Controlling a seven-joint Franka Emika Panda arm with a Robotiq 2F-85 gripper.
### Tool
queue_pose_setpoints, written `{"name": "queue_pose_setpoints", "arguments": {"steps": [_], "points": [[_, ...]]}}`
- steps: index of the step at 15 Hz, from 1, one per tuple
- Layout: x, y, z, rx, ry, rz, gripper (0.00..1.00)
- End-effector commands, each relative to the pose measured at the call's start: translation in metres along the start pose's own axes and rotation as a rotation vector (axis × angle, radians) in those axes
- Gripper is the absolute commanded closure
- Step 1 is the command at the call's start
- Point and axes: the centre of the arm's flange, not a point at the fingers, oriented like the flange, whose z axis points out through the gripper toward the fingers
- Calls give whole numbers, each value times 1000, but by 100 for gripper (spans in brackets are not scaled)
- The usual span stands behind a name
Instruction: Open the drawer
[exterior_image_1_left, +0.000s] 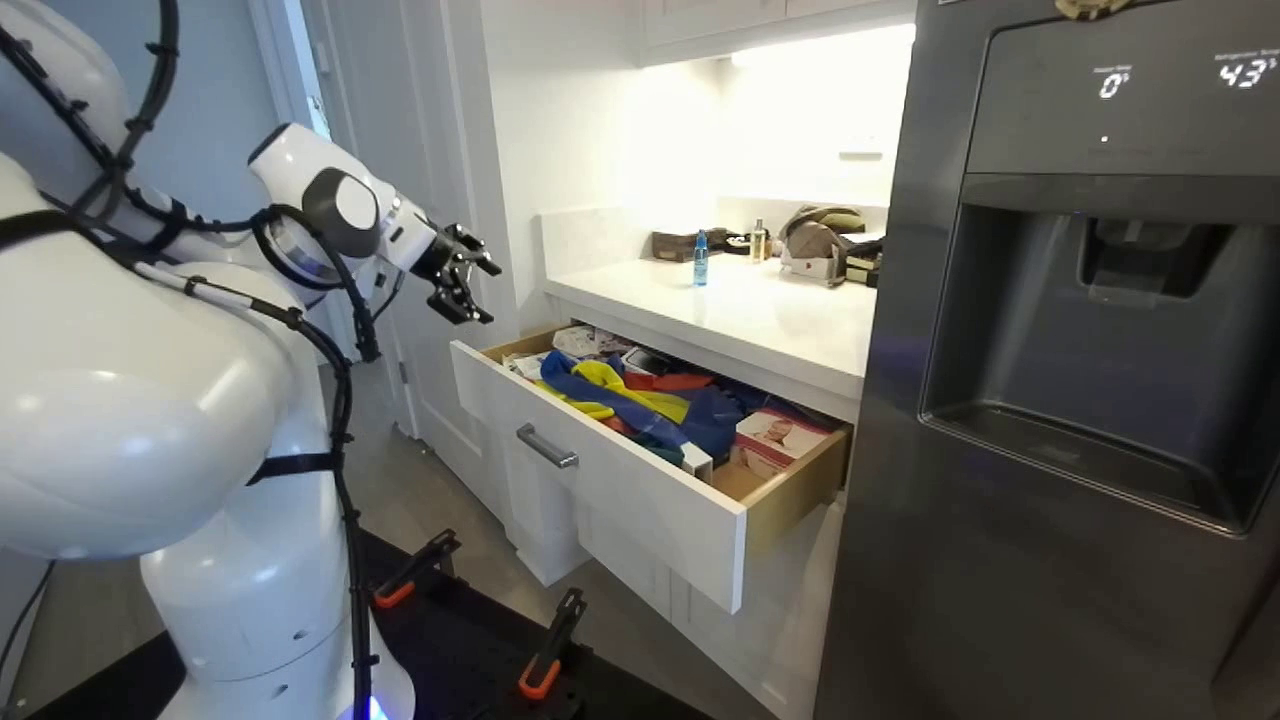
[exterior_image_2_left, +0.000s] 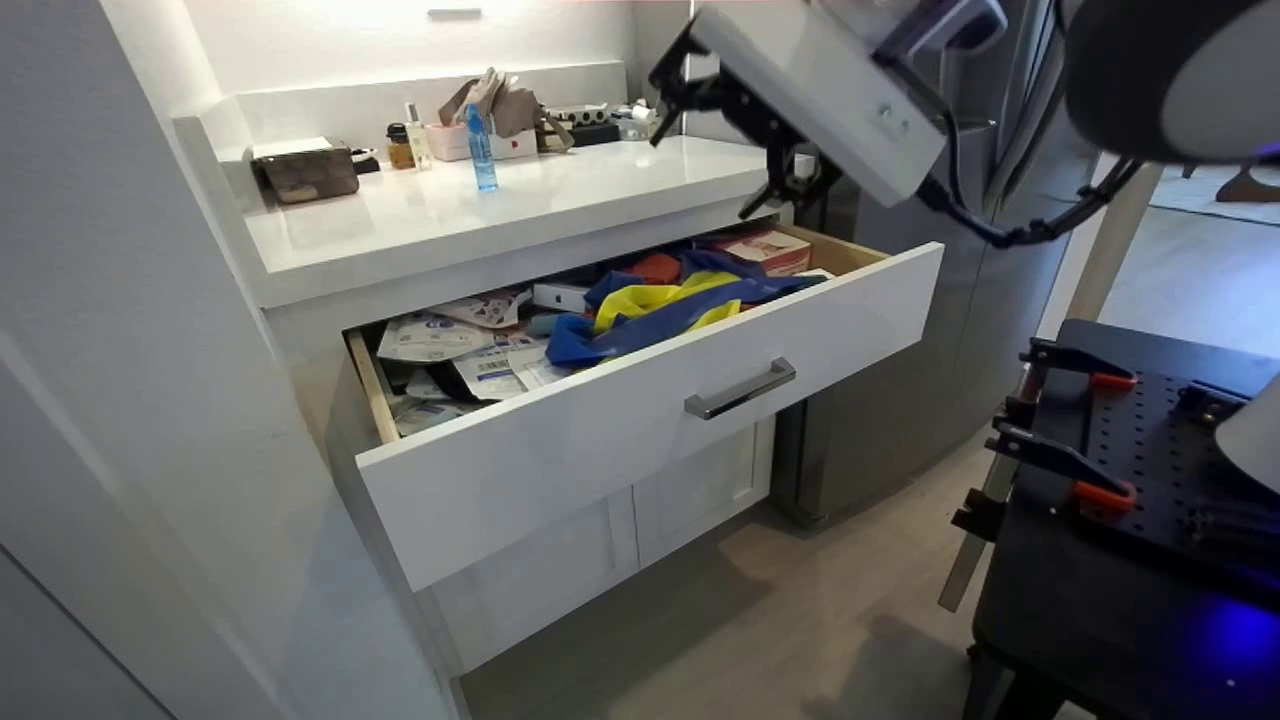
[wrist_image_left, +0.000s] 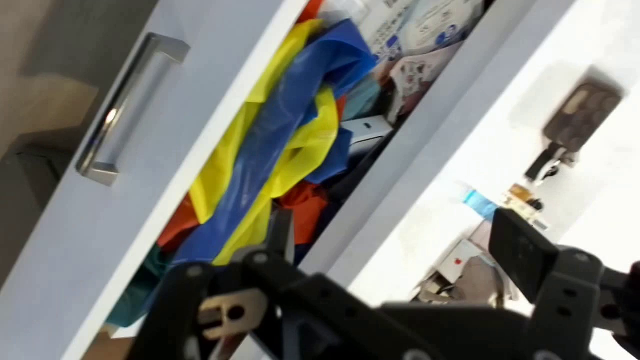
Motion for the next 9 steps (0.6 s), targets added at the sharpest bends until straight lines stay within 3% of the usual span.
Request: {"name": "queue_pose_setpoints", "arguments": {"steps": [1, 4, 9], "points": [[36, -39, -78, 58, -73, -53, 0], [64, -66, -106, 53, -122, -74, 0], [97, -91, -104, -71, -213, -86, 0]]}}
